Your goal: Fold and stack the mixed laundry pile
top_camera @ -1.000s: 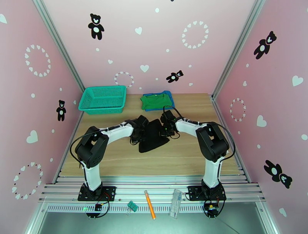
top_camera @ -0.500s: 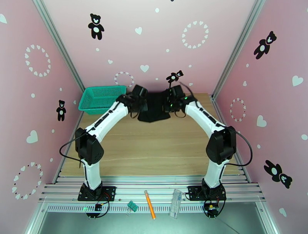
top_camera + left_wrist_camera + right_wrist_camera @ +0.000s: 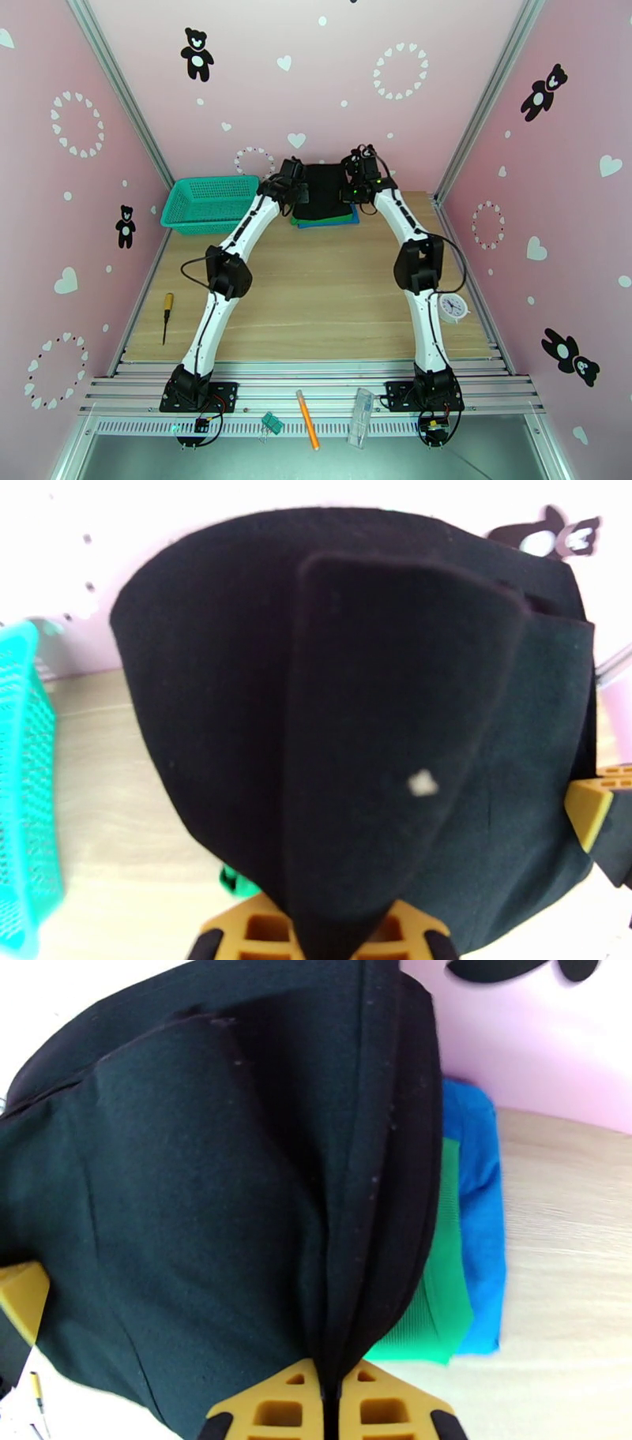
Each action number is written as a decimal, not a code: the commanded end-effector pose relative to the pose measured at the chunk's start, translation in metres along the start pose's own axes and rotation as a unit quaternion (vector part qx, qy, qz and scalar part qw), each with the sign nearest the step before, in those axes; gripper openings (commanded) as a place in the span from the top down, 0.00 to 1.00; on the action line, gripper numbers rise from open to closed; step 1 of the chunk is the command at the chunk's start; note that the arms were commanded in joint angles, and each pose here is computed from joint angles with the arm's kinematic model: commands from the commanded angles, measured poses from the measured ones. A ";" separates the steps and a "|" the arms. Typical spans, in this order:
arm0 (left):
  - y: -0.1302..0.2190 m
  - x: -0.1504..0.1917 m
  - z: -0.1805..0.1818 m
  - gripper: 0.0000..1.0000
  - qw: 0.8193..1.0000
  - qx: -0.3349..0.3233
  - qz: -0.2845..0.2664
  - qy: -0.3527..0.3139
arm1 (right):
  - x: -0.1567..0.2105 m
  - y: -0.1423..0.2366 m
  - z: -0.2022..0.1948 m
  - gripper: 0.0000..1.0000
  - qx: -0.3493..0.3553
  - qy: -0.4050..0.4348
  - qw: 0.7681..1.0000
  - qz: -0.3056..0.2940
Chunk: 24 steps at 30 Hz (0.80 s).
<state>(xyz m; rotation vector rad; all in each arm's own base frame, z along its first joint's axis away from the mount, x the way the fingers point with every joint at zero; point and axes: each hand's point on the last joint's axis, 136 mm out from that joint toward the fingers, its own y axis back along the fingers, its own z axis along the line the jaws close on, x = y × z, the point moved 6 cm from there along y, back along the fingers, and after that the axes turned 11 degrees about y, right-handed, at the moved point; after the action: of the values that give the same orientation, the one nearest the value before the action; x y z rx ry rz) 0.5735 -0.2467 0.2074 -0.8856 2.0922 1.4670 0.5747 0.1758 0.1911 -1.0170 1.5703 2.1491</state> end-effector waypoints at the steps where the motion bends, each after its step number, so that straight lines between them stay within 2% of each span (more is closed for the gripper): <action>1: -0.001 -0.035 0.004 1.00 0.997 0.027 -0.072 0.003 | -0.020 0.000 -0.012 1.00 0.029 0.010 0.999 -0.045; 8: -0.024 -0.032 0.008 1.00 0.995 0.030 -0.092 -0.005 | -0.011 -0.028 -0.026 1.00 0.033 -0.010 0.998 -0.045; 17: -0.057 -0.017 0.035 1.00 0.998 0.025 -0.063 0.020 | 0.017 -0.070 -0.041 1.00 0.038 -0.039 0.998 -0.020; 18: -0.061 -0.014 0.037 0.95 0.998 0.024 -0.060 0.021 | 0.019 -0.074 -0.042 1.00 0.040 -0.041 0.998 -0.019; 19: -0.064 -0.013 0.038 0.82 0.998 0.025 -0.059 0.023 | 0.021 -0.077 -0.043 1.00 0.041 -0.042 0.998 -0.018; 20: -0.067 -0.011 0.039 0.67 0.998 0.027 -0.057 0.024 | 0.022 -0.079 -0.044 1.00 0.043 -0.043 0.998 -0.019; 21: -0.069 -0.009 0.040 0.47 0.998 0.029 -0.055 0.026 | 0.023 -0.081 -0.046 0.99 0.047 -0.045 0.998 -0.020; 22: -0.071 -0.009 0.040 0.33 0.998 0.030 -0.055 0.028 | 0.023 -0.082 -0.047 0.94 0.050 -0.046 0.997 -0.021; 24: -0.072 -0.010 0.041 0.14 0.997 0.030 -0.059 0.029 | 0.023 -0.083 -0.049 0.80 0.053 -0.049 0.997 -0.025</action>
<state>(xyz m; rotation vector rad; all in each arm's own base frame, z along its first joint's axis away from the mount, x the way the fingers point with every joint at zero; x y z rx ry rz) 0.6205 -0.2332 0.1385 -0.9462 2.0963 1.3817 0.6180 0.1707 0.1142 -0.9276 1.5565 2.0885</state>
